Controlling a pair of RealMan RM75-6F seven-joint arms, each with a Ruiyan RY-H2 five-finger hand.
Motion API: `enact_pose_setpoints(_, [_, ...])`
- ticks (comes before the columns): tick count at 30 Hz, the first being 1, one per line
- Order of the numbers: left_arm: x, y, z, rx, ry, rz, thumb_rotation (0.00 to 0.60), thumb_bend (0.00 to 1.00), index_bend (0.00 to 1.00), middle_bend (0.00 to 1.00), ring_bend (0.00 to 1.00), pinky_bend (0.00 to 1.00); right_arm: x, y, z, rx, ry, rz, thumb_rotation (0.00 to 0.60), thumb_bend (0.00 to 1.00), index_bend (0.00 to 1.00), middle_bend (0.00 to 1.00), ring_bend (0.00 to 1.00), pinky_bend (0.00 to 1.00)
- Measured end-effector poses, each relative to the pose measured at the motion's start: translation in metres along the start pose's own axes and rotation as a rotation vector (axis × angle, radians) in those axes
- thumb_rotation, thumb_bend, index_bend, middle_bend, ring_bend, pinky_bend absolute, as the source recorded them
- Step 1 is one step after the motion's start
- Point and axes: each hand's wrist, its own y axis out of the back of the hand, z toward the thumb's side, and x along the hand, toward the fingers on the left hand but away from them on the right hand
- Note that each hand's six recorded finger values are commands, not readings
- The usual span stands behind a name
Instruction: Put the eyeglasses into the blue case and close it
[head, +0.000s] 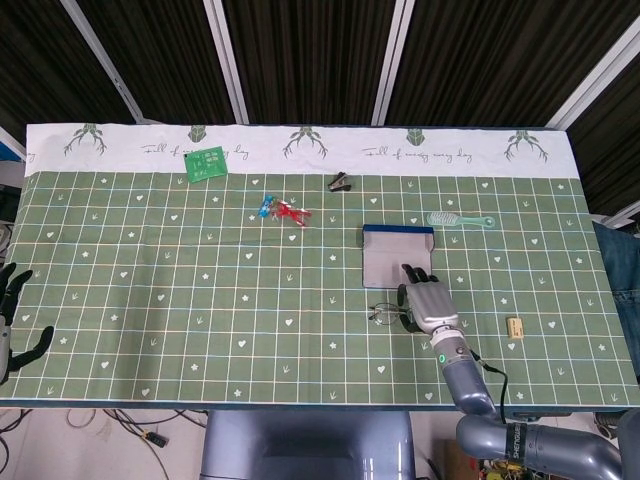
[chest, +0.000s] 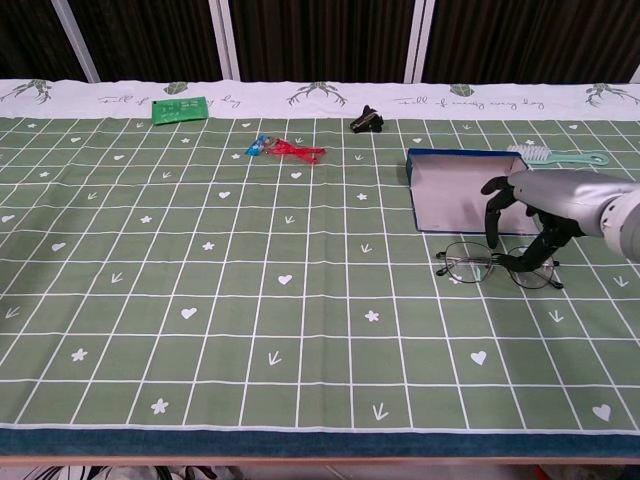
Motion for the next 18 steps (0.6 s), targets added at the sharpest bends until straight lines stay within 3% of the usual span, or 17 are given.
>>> enact_pose_setpoints(18, [0.0003,-0.0001,-0.0005,0.001,0.003,-0.002,0.6,0.32,0.09,0.0,0.0,0.0,-0.0036,-0.0052,0.0003,0.001,-0.005,0.013,0.6,0.44,0.55,0.08,0.1,0.21])
